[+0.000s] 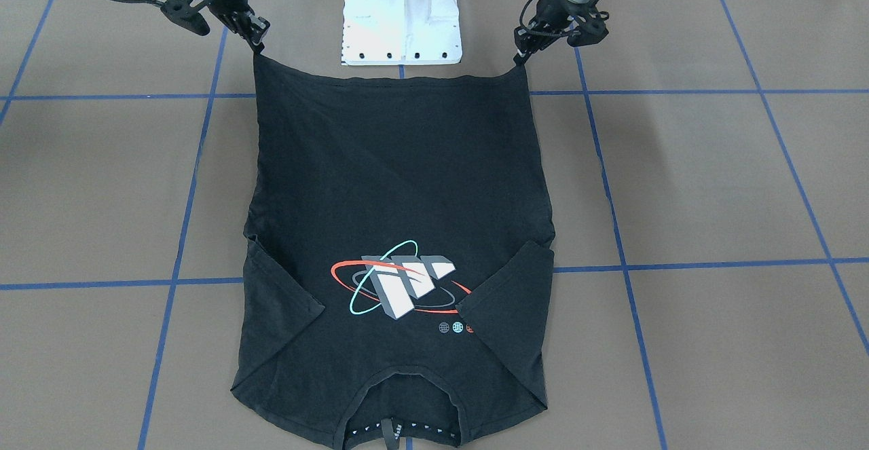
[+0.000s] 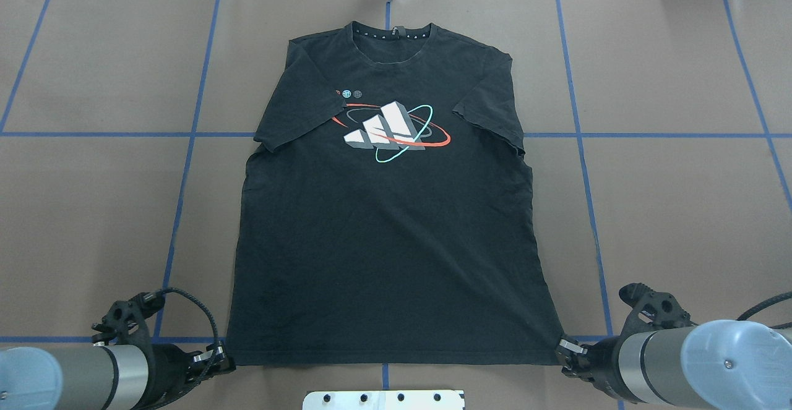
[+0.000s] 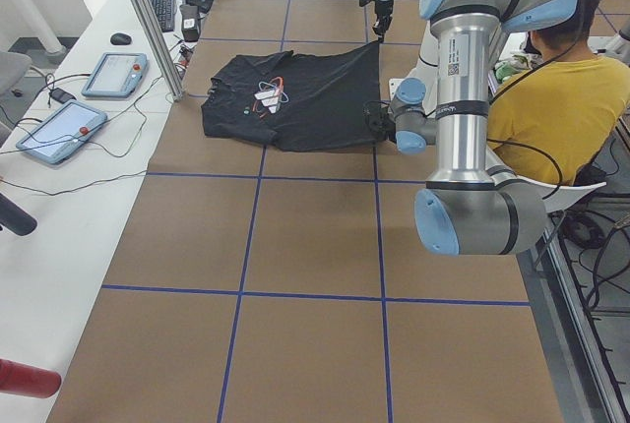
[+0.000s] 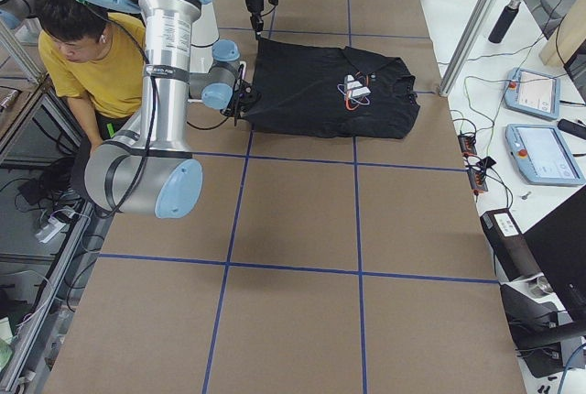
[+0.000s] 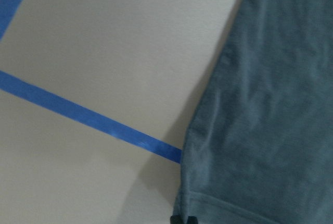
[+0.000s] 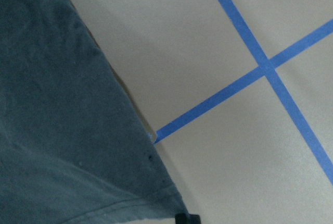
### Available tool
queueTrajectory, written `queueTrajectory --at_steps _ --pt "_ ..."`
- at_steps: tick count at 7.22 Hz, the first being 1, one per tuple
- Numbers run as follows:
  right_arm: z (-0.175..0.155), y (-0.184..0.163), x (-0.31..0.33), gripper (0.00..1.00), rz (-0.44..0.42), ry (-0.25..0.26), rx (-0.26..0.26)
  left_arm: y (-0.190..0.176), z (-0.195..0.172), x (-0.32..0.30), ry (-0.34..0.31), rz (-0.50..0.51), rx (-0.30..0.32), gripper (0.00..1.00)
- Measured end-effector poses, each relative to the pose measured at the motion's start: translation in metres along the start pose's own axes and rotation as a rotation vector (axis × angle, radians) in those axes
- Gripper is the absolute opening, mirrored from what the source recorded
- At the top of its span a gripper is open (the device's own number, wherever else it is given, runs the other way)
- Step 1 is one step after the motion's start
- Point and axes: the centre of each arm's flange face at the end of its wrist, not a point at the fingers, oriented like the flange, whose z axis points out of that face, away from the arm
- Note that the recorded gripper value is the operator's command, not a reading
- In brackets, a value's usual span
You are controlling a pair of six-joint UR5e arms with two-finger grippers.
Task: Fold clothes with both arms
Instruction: 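Grasp both hem corners with the left and right grippers, then lift the hem with both grippers and fold it toward the collar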
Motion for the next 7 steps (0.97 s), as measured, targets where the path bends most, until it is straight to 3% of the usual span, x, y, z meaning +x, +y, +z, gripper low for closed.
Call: queueTrajectory --at_steps 4,7 --pt "-0.039 -0.008 0.001 0.00 0.025 -0.017 -0.049 0.009 -0.083 0.037 0.090 -0.010 -0.073 0.00" --pt "-0.079 -0.060 -0.018 0.00 0.135 -0.062 -0.073 -0.033 -0.120 0.063 0.138 -0.034 -0.074 0.00"
